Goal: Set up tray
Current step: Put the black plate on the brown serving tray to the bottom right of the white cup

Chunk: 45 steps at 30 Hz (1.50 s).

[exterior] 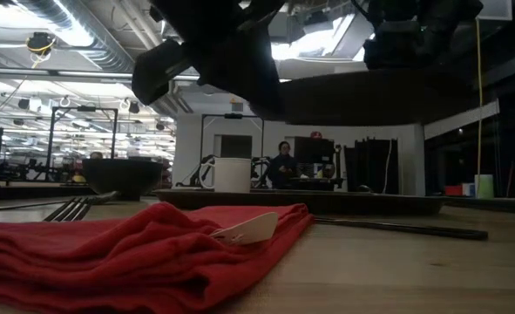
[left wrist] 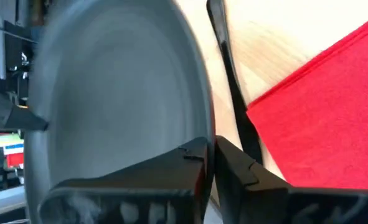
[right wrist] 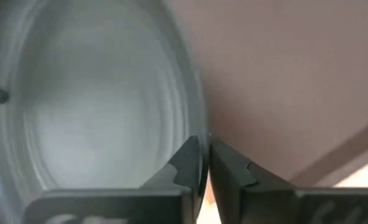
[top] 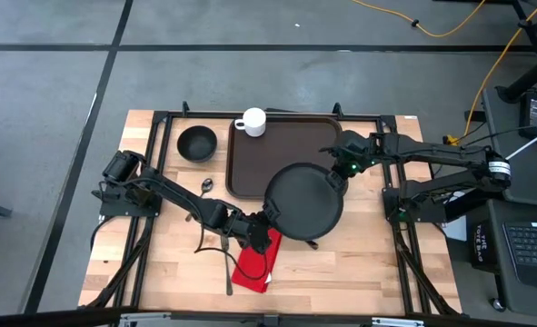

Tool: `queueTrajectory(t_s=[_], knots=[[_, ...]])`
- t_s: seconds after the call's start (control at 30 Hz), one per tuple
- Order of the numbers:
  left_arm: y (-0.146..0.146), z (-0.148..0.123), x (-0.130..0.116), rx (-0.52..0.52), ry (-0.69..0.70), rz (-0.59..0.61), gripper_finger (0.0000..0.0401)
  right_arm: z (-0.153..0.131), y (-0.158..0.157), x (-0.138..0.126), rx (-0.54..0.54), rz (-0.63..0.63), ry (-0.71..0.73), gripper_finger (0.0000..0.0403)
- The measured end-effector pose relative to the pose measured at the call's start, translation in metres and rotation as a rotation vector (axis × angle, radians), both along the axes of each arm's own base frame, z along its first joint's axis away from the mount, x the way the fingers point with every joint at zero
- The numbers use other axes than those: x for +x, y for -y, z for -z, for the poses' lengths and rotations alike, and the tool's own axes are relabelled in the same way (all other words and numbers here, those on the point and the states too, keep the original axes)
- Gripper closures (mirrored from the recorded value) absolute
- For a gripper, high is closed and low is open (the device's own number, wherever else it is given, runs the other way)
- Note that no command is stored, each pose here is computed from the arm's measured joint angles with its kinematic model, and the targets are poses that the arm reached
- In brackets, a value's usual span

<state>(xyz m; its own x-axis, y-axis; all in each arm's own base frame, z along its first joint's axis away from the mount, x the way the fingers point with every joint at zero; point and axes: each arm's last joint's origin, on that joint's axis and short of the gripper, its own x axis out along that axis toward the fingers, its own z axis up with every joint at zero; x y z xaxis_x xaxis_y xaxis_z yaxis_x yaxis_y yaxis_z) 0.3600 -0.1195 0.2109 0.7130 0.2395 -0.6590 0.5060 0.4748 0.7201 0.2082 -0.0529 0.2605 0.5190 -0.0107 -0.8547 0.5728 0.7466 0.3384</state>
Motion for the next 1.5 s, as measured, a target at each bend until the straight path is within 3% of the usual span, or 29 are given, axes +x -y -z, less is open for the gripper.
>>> queueTrajectory(t_s=[0.37,0.77,1.13,1.5], knots=[[0.000,0.002,-0.003,-0.001,-0.023,-0.035,0.0398,-0.004,0.003,0.006,-0.116,-0.058,0.064,0.0314],[0.010,0.002,-0.007,-0.027,0.000,-0.057,0.0398,-0.022,0.010,0.009,-0.190,-0.103,0.118,0.0311],[0.009,0.005,-0.011,-0.043,-0.039,-0.086,0.0399,-0.064,0.016,0.013,-0.407,-0.092,0.180,0.0311],[0.003,-0.017,-0.023,-0.110,-0.007,-0.162,0.0399,-0.068,0.006,0.016,-0.440,-0.165,0.193,0.0311]])
